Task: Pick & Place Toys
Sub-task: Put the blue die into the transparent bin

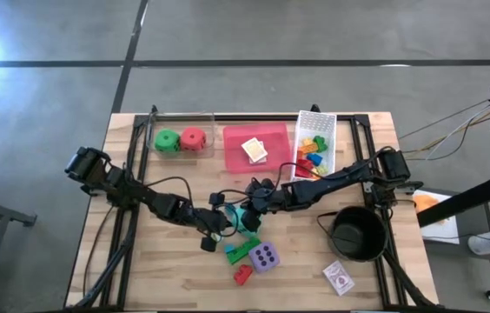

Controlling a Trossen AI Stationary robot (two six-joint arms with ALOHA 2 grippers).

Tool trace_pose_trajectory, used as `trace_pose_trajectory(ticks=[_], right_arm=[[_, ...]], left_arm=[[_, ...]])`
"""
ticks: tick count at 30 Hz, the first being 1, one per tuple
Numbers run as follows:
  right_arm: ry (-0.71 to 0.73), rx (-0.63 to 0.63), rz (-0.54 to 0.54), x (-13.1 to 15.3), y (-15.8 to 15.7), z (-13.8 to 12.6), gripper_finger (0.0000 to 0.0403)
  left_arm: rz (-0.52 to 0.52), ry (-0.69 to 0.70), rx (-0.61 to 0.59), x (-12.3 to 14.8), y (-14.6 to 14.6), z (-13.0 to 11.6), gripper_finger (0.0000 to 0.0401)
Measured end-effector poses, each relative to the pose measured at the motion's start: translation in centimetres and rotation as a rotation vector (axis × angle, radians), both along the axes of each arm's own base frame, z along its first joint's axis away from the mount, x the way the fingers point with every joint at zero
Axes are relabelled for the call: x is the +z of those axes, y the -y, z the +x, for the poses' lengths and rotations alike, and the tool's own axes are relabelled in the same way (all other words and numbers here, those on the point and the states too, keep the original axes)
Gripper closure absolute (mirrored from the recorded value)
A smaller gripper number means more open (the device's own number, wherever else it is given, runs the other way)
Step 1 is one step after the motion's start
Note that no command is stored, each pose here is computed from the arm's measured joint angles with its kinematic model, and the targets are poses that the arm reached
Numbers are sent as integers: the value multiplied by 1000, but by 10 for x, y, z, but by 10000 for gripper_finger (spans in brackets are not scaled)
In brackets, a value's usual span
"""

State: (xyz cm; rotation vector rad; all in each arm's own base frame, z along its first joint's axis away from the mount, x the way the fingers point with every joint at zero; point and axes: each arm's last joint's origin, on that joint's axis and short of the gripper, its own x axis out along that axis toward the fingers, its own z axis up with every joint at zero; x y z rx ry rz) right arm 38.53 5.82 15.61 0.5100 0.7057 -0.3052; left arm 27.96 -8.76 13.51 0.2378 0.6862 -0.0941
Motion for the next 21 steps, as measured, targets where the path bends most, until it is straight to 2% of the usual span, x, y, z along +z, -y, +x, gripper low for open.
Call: trace_pose_trajectory(ticks=[6,12,15,21], right_arm=[[4,-6,-21,2,-2,1,387],[0,31,-39,4,-2,0,383],[-3,63,-37,5,-3,-1,358],[-9,102,-34,6,-4,-2,269]], left_arm=[[-10,-11,10,0,0,-1,394],[-11,-11,12,1,0,-1,329],[-19,-7,17,2,0,-1,286],[-77,7,31,10,0,-3,215]])
